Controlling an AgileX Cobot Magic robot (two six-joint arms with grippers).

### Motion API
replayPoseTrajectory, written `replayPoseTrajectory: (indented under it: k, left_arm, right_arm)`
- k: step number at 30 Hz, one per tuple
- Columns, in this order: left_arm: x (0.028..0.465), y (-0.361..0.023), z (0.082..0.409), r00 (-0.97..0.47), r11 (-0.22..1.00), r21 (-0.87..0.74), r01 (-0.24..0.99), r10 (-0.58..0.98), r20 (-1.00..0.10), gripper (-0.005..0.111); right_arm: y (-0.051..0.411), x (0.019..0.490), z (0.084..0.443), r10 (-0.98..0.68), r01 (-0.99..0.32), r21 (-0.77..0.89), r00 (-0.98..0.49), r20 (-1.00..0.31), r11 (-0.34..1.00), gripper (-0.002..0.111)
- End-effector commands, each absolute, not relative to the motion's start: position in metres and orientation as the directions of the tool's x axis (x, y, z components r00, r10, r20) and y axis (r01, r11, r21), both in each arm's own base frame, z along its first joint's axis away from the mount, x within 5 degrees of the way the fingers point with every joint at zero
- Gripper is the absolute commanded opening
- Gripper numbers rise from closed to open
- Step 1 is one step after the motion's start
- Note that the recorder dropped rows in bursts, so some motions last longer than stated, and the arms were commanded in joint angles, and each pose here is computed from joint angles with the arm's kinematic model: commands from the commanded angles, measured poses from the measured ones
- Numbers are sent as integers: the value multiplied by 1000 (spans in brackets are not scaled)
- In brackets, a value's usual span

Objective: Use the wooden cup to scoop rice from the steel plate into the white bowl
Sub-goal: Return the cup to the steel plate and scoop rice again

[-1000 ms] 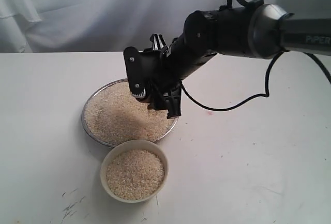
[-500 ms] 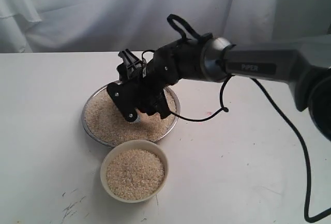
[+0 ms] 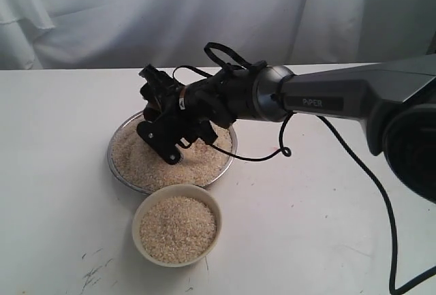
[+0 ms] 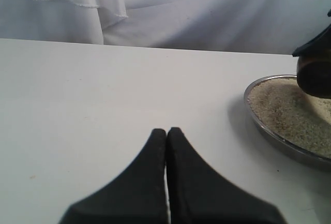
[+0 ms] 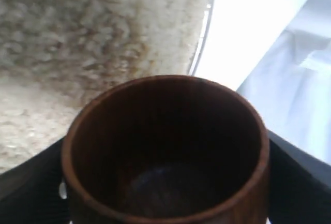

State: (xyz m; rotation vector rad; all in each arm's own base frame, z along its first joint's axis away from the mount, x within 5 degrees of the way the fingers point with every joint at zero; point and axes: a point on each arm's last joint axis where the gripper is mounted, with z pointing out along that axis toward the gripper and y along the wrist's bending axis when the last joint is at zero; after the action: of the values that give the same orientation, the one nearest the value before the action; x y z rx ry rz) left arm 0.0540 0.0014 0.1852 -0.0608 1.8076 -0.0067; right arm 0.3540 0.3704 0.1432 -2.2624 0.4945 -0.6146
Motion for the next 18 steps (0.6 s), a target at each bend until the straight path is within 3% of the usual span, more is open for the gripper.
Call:
replayPoseTrajectory:
  k: [1,12,18]
  left_arm:
    - [54,1,184,-228,998,-39,-40,-47,-973,0]
    - [54,1,184,-228,998,-39,-40,-47,-973,0]
    - [54,1,184,-228,998,-39,-40,-47,-973,0]
  right_arm:
    - [374,360,158,-518,-87,-795,800,304,-601,0]
    - [376,366,128,-442,20,-765,807,393,-644,0]
    - [376,366,115,-425,11,-742,815,395,-670,0]
